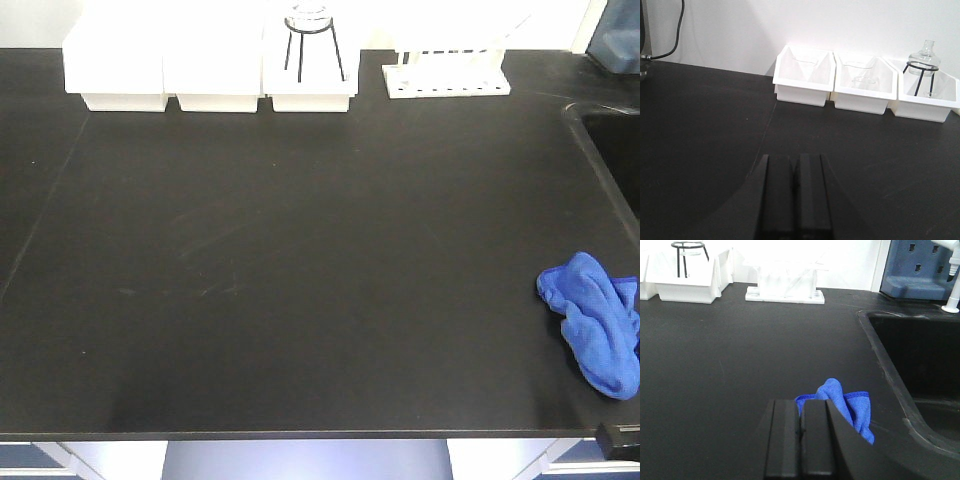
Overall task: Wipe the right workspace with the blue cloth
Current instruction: 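Move the right gripper toward the blue cloth beside the sink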
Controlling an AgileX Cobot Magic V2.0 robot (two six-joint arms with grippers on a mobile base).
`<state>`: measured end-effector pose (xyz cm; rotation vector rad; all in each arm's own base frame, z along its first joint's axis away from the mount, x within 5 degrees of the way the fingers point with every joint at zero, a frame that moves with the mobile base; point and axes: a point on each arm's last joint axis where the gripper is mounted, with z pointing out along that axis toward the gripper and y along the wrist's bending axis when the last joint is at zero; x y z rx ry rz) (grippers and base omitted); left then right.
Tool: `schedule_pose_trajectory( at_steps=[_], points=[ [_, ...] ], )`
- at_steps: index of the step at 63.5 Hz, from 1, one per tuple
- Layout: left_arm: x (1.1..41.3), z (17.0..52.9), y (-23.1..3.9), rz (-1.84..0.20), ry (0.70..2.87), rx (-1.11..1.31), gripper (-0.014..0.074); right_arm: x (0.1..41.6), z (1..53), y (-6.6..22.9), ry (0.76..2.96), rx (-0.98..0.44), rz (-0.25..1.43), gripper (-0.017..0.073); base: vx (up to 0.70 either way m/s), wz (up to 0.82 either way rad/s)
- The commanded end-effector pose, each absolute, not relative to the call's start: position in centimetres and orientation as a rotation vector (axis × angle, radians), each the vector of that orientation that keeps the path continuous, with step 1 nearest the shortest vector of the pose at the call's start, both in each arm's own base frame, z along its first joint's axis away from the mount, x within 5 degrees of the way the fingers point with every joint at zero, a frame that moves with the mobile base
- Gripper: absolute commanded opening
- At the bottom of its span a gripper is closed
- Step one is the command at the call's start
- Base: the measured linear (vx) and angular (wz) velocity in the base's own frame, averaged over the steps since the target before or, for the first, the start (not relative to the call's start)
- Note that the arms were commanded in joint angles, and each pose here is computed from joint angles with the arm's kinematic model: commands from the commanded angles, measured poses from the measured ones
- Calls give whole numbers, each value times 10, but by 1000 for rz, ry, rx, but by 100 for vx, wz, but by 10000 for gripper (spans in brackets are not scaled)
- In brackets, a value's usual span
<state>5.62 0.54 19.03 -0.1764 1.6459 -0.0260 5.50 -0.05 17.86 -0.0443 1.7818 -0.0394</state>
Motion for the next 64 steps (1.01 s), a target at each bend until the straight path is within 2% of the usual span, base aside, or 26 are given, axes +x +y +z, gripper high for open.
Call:
schedule_pose_trajectory(
  at_steps=[1,64],
  points=[
    [57,188,5,-44,1577,-177,-6,56,179,-1,1711,-43,-45,-8,0,0],
    [57,188,5,-44,1577,-177,-6,56,181,-1,1699,-67,-71,-8,0,0]
  ],
)
